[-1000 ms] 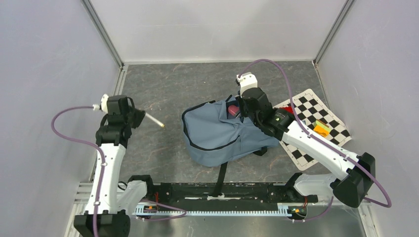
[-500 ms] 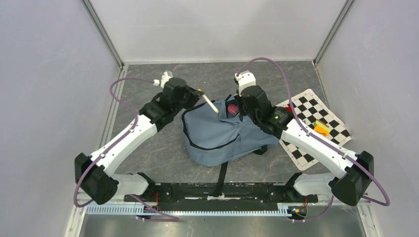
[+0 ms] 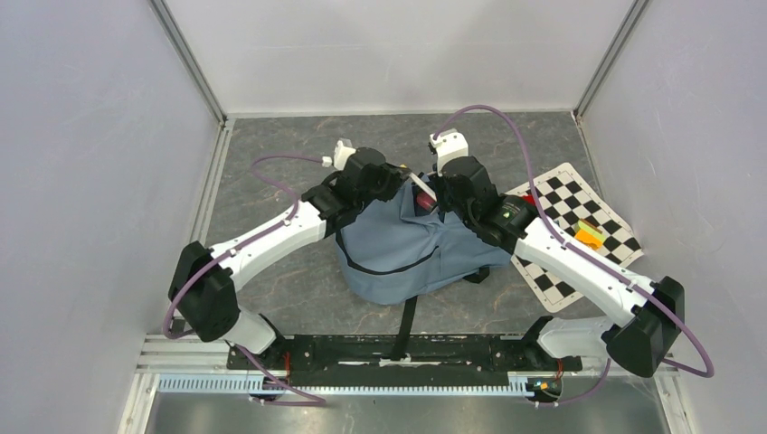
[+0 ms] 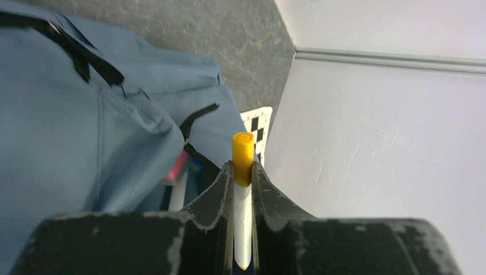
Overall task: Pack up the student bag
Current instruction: Place the stationery in the student bag.
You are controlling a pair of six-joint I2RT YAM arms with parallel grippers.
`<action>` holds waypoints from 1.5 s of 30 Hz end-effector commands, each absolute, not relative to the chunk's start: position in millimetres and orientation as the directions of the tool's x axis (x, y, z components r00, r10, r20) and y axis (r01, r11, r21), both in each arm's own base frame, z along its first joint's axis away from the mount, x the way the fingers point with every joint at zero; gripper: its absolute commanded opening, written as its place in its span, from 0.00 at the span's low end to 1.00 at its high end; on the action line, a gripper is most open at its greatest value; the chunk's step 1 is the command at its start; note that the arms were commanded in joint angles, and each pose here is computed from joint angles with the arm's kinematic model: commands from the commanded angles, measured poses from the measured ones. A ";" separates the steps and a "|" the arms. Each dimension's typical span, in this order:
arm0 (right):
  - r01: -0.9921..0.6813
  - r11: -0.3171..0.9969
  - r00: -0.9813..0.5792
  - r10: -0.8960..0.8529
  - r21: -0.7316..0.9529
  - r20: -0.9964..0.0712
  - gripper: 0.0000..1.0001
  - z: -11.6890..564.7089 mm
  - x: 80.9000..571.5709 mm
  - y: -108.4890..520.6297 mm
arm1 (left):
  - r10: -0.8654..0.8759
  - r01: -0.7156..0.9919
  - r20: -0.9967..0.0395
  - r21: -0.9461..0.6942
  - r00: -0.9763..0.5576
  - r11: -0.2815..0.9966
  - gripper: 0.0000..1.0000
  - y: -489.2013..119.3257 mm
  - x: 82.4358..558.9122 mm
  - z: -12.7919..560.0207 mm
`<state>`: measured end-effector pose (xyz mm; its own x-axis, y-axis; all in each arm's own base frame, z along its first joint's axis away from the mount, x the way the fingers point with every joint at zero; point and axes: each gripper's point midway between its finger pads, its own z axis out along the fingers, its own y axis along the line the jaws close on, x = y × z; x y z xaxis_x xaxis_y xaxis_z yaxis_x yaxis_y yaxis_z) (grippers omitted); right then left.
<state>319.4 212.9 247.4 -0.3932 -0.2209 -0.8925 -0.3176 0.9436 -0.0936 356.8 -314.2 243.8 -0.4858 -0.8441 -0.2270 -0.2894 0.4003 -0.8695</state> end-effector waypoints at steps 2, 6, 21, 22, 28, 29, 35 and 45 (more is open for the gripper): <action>-0.261 0.965 -0.156 -0.030 0.012 -0.987 0.00 345.3 342.3 217.3 | -0.868 -0.322 -0.094 -0.905 -0.488 0.279 0.02 -337.9 347.3 250.2; -0.257 0.966 -0.148 -0.025 0.014 -0.989 0.00 348.4 343.9 217.2 | -0.850 -0.356 -0.063 -0.890 -0.523 0.285 0.02 -351.5 334.4 237.3; -0.264 0.964 -0.124 -0.015 0.018 -0.992 0.00 357.4 346.4 220.7 | -0.800 -0.424 0.000 -0.848 -0.600 0.318 0.27 -372.2 307.9 203.8; -0.263 0.965 -0.123 -0.016 0.017 -0.992 0.00 357.6 346.2 220.0 | -0.793 -0.414 -0.011 -0.849 -0.609 0.330 0.35 -372.4 307.3 203.8; -0.265 0.964 -0.134 -0.040 -0.003 -0.990 0.00 349.3 342.8 216.4 | -0.776 -0.332 -0.127 -0.852 -0.618 0.404 0.74 -349.0 305.9 214.6; -0.267 0.964 -0.136 -0.042 -0.004 -0.990 0.00 347.6 341.7 215.9 | -0.763 -0.313 -0.165 -0.842 -0.625 0.439 0.77 -341.7 304.8 216.7; -0.328 0.943 -0.214 -0.125 -0.049 -0.969 0.00 304.9 328.8 216.4 | -0.628 -0.224 -0.419 -0.686 -0.656 0.692 0.92 -270.2 302.1 220.7; -0.665 0.738 -0.322 -0.421 -0.114 -0.848 0.00 210.8 280.8 242.5 | -0.480 -0.294 -0.427 -0.431 -0.767 0.853 1.00 -164.6 265.0 162.6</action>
<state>296.3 226.4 220.1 -0.3608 -0.3497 -0.8646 -0.5252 0.8422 -0.1215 302.6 -187.9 204.4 -0.6221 -0.6342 -0.4591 -0.3299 0.7442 -0.5808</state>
